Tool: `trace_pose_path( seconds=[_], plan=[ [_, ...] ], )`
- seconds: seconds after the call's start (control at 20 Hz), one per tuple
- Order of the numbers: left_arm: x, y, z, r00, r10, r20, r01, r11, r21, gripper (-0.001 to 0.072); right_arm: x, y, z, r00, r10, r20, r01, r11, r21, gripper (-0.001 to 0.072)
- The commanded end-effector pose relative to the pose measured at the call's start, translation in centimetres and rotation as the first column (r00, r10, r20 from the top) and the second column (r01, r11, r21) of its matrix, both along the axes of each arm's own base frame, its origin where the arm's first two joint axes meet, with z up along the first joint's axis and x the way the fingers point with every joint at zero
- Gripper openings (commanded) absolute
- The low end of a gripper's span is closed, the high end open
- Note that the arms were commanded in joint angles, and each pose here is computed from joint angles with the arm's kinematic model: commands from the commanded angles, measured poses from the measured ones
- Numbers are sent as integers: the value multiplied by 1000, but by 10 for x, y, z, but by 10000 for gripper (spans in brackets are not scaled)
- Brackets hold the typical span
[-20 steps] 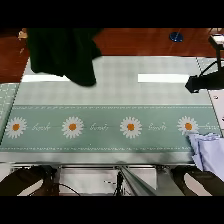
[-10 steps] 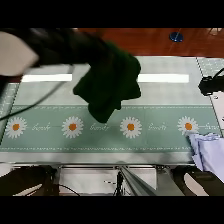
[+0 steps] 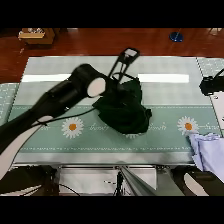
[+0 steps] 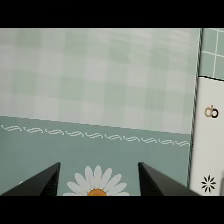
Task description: Fold the shirts.
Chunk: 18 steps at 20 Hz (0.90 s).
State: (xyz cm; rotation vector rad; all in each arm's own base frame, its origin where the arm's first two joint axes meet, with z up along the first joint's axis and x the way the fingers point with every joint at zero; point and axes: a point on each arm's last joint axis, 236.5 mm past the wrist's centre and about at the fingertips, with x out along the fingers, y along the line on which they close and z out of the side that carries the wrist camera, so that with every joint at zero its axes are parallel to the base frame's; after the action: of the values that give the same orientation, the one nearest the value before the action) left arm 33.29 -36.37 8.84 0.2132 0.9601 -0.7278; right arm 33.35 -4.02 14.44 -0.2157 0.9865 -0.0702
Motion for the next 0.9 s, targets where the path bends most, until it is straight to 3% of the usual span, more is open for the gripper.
trace_pose_path(
  seconds=[0.0,0.15,0.25,0.4,0.45,0.5,0.75,0.85],
  plan=[
    [46,92,28,987,120,104,-135,980,145,541,0,0,0,1000,0,0,0,1000,0,550],
    [60,194,34,964,262,51,-267,942,203,540,0,0,-5,1000,1,-9,-1,1000,0,552],
    [44,227,5,947,297,-126,-274,946,171,540,-4,1,-21,999,8,-43,-8,1000,2,623],
    [23,229,-37,873,297,-386,-333,942,-29,560,-15,16,-60,990,60,-125,-55,997,47,623],
    [20,228,-49,835,306,-457,-383,920,-85,647,-20,18,-72,987,63,-150,-55,997,59,623],
    [15,228,-62,797,309,-519,-422,900,-113,682,-24,20,-84,983,65,-173,-54,996,69,623],
    [7,200,-109,702,214,-679,-450,872,-190,682,-30,36,-103,977,80,-198,-52,989,142,622],
    [20,186,-121,682,204,-702,-490,840,-232,682,-30,38,-103,977,80,-196,-50,987,153,621]
  ],
)
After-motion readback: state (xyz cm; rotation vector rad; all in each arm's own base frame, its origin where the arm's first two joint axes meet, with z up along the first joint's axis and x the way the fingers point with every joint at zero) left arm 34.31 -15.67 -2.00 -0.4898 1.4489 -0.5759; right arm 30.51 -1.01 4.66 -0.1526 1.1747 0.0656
